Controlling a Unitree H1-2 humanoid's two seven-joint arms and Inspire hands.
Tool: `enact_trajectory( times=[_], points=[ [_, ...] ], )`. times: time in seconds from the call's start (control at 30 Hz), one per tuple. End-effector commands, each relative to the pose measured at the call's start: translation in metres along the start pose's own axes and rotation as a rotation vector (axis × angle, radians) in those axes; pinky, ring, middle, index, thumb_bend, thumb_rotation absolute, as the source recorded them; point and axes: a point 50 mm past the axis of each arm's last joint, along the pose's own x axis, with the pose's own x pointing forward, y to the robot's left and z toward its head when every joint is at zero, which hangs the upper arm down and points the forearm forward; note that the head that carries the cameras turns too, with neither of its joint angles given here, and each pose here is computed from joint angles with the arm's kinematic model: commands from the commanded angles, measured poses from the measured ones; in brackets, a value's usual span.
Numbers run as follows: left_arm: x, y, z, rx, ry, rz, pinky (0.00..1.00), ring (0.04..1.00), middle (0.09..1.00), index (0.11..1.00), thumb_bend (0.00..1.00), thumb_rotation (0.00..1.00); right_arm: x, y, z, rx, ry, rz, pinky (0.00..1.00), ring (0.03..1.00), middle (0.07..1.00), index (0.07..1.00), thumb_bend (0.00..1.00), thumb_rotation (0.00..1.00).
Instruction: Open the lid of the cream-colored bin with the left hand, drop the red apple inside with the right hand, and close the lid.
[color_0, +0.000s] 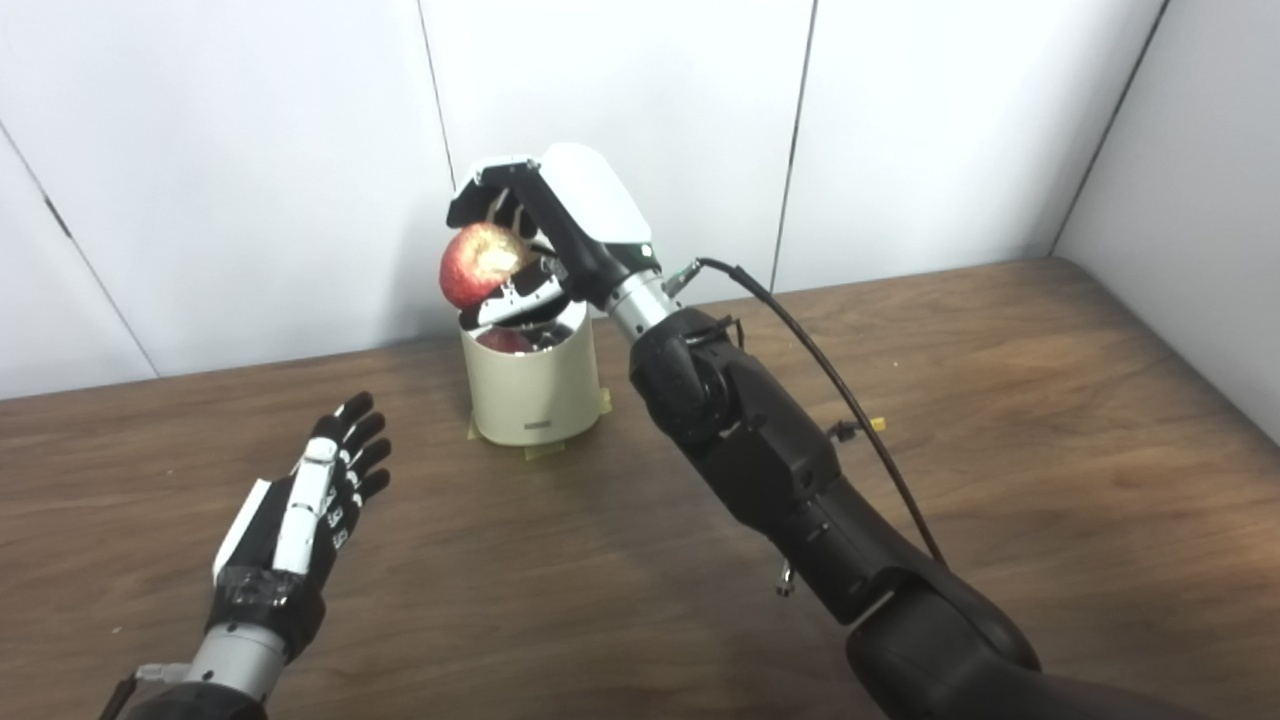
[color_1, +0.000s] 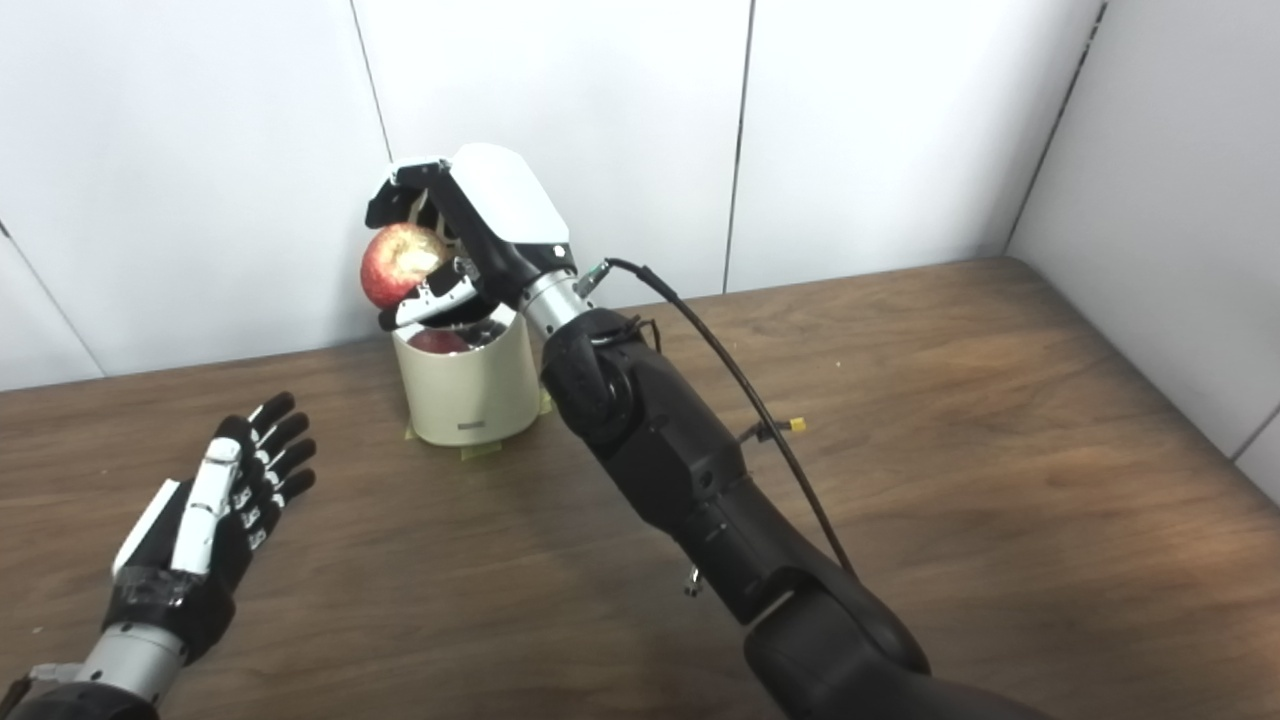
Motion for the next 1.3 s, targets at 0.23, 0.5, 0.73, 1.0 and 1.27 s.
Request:
enact_trajectory(
  times=[0.23, 0.5, 0.73, 1.0, 1.27],
  points=[
    [0.0, 0.0, 0.009, 0.018, -0.051, 0.007, 0.93, 0.945, 0.962, 0.972, 0.5, 1.0, 0.023, -0.011, 0.001, -0.005, -0.019, -0.06, 0.36, 0.398, 0.507, 0.51, 0.5, 0.0],
    [-0.001, 0.0, 0.009, 0.026, -0.056, 0.005, 0.94, 0.95, 0.965, 0.977, 0.51, 1.0, 0.023, -0.003, 0.003, -0.01, -0.022, -0.048, 0.36, 0.396, 0.504, 0.51, 0.5, 0.0],
    [-0.002, 0.0, 0.008, 0.023, -0.059, 0.012, 0.94, 0.947, 0.957, 0.976, 0.52, 1.0, 0.023, -0.002, 0.001, -0.011, -0.011, -0.05, 0.36, 0.395, 0.504, 0.513, 0.5, 0.0],
    [-0.004, -0.001, 0.008, 0.029, -0.062, 0.009, 0.91, 0.94, 0.955, 0.978, 0.51, 1.0, 0.022, -0.002, -0.013, -0.033, 0.021, -0.04, 0.37, 0.396, 0.505, 0.513, 0.5, 0.0],
    [-0.005, 0.0, 0.006, 0.033, -0.055, 0.006, 0.91, 0.939, 0.953, 0.975, 0.5, 1.0, 0.02, -0.003, -0.028, -0.049, 0.066, -0.027, 0.38, 0.404, 0.507, 0.503, 0.5, 0.0]
  ],
)
